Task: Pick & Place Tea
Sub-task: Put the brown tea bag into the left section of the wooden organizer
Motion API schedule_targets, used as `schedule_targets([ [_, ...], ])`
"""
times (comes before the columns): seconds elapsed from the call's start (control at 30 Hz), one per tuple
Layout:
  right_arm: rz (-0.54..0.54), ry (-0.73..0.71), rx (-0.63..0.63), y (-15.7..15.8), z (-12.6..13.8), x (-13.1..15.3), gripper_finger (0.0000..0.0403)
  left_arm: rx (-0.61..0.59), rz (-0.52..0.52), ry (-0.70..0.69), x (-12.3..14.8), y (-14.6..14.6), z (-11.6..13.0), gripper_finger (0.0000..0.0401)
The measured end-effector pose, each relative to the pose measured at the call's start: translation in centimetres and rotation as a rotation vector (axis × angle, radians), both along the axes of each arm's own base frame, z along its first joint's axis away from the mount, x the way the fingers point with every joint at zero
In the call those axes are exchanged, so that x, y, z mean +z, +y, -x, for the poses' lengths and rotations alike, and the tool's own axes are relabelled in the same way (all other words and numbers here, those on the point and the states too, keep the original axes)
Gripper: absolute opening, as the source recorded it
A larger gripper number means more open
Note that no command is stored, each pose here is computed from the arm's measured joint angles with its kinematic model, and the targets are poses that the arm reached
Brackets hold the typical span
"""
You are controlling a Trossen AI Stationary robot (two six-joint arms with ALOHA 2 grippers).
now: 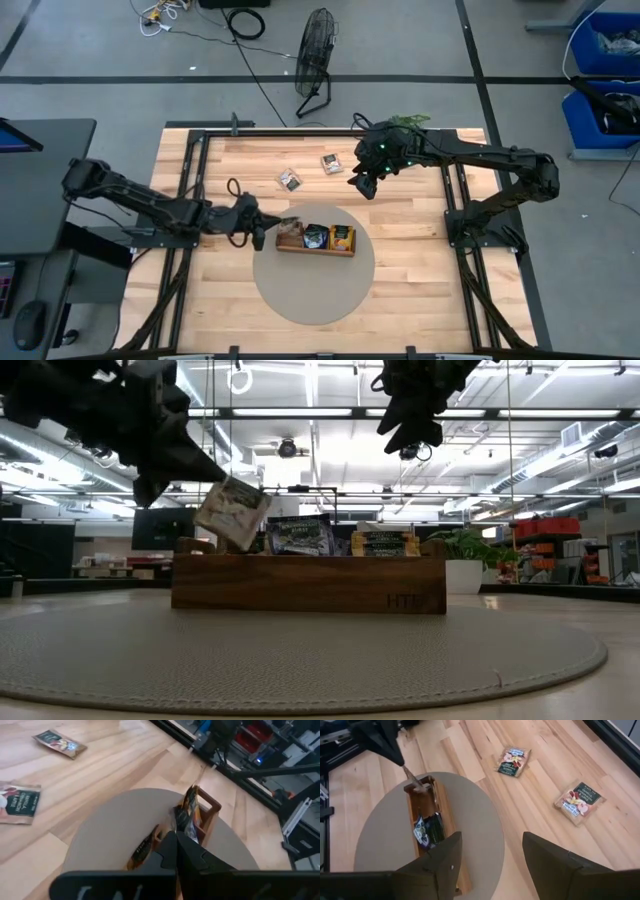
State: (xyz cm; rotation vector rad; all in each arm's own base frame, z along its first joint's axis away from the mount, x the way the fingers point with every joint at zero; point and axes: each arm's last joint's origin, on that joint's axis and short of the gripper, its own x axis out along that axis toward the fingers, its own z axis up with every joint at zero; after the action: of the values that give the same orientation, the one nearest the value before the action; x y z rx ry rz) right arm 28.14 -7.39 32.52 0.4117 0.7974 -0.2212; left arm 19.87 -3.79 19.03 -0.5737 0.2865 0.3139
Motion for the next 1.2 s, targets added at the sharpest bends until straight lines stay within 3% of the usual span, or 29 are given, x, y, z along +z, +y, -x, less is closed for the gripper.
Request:
schedule_targets([
  [0.77,-0.006,0.029,0.002,0.1,0.2,-0.2,0.0217,-0.061,-0.027,0.061,-2.1,1.5,-2.0,0.0002],
  [0.97,-0.002,0.027,0.006,0.1,0.2,-0.2,0.0217,-0.068,-0.03,0.115,-2.6,1.4,-1.8,0.0032],
  [1.2,-0.001,0.023,0.006,0.0,0.2,-0.1,0.0217,-0.088,-0.043,0.118,-2.6,1.1,-1.7,0.0099],
])
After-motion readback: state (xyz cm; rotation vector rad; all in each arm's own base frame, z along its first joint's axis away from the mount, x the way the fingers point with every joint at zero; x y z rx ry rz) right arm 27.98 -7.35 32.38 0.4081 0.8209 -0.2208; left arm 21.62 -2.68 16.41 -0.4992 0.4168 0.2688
